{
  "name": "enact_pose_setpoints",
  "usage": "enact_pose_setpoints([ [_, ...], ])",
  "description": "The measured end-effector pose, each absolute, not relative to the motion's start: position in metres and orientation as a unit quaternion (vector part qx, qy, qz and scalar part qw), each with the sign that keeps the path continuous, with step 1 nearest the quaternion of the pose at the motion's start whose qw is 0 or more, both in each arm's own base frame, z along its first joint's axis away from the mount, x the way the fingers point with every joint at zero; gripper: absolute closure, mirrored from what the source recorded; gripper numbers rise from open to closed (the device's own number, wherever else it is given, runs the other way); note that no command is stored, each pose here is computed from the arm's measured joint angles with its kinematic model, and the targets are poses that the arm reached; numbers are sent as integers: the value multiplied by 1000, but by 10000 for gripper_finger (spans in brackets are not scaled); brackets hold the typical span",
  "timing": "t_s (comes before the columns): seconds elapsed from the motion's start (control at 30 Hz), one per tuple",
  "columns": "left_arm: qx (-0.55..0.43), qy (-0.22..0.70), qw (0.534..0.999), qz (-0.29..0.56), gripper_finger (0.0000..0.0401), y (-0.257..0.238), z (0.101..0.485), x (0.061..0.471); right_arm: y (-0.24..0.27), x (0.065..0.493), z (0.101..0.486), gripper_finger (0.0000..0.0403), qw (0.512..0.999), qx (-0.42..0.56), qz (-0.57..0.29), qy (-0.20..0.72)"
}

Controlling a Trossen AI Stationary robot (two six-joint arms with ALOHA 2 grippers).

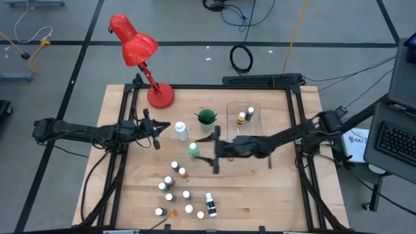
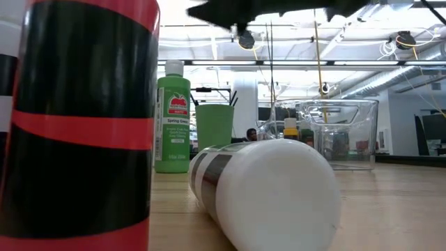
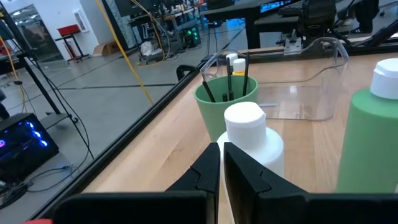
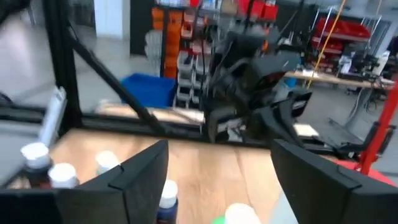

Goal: Pick & Place Paint Supplies
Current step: Put the light green paint bottle into the transparent bin

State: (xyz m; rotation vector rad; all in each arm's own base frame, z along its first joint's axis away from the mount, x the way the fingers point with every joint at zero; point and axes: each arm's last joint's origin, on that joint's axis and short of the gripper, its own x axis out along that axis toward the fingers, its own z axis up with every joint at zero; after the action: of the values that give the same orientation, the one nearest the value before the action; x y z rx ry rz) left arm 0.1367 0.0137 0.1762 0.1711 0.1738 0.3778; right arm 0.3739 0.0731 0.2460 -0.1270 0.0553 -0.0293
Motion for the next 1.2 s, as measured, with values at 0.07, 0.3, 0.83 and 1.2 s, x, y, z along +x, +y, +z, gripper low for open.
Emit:
enact_pose_setpoints([
  [0.07,85,88,975,187,375,14,176,137,75,389,240,118,996,-70,-37,46],
  [0.3,90,99,973,186,375,14,174,136,71,415,216,116,993,-54,-45,91],
  [0.83,89,99,974,186,375,14,174,136,61,413,204,120,981,-46,-118,144],
  [1.2,89,99,974,186,375,14,174,136,62,412,203,215,982,-41,-105,149],
])
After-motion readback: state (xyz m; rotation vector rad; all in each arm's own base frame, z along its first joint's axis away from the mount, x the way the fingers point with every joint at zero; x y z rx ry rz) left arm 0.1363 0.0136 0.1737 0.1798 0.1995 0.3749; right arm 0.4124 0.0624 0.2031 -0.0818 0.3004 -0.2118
